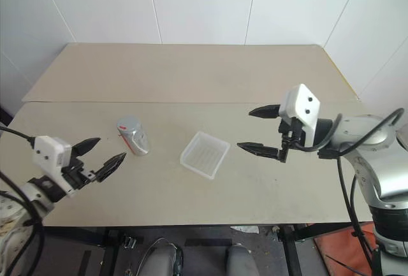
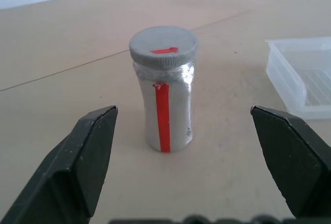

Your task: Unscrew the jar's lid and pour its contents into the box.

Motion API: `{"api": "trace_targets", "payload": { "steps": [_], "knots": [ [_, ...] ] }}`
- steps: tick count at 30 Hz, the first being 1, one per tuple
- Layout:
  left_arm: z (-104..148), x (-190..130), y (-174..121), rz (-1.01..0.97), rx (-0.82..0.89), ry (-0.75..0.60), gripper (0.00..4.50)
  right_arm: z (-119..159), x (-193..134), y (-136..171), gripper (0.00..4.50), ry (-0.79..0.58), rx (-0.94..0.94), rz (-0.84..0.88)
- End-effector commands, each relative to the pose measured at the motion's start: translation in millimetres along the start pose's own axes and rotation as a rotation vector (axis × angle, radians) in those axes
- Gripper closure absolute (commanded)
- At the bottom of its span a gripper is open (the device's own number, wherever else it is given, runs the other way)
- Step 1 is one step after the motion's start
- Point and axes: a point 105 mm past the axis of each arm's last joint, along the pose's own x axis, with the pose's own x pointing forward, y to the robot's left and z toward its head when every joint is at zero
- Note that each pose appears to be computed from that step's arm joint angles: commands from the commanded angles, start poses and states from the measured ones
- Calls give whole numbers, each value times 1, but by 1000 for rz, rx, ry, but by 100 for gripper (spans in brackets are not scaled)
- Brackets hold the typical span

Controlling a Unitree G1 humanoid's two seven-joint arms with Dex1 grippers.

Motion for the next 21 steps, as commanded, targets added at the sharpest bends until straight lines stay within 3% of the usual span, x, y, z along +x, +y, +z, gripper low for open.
{"api": "trace_targets", "payload": {
  "steps": [1,11,18,21],
  "knots": [
    [3,10,5,34,32,-18,3,21,-3,2,0,-39,-52,33],
    [-4,60,5,-22,45,-34,3,20,-4,4,0,-31,-30,43],
    [-2,75,4,8,33,-67,3,20,-8,4,0,-23,-30,35],
    [-5,77,7,37,27,-58,63,21,-8,4,0,-28,-31,33]
  ]
}}
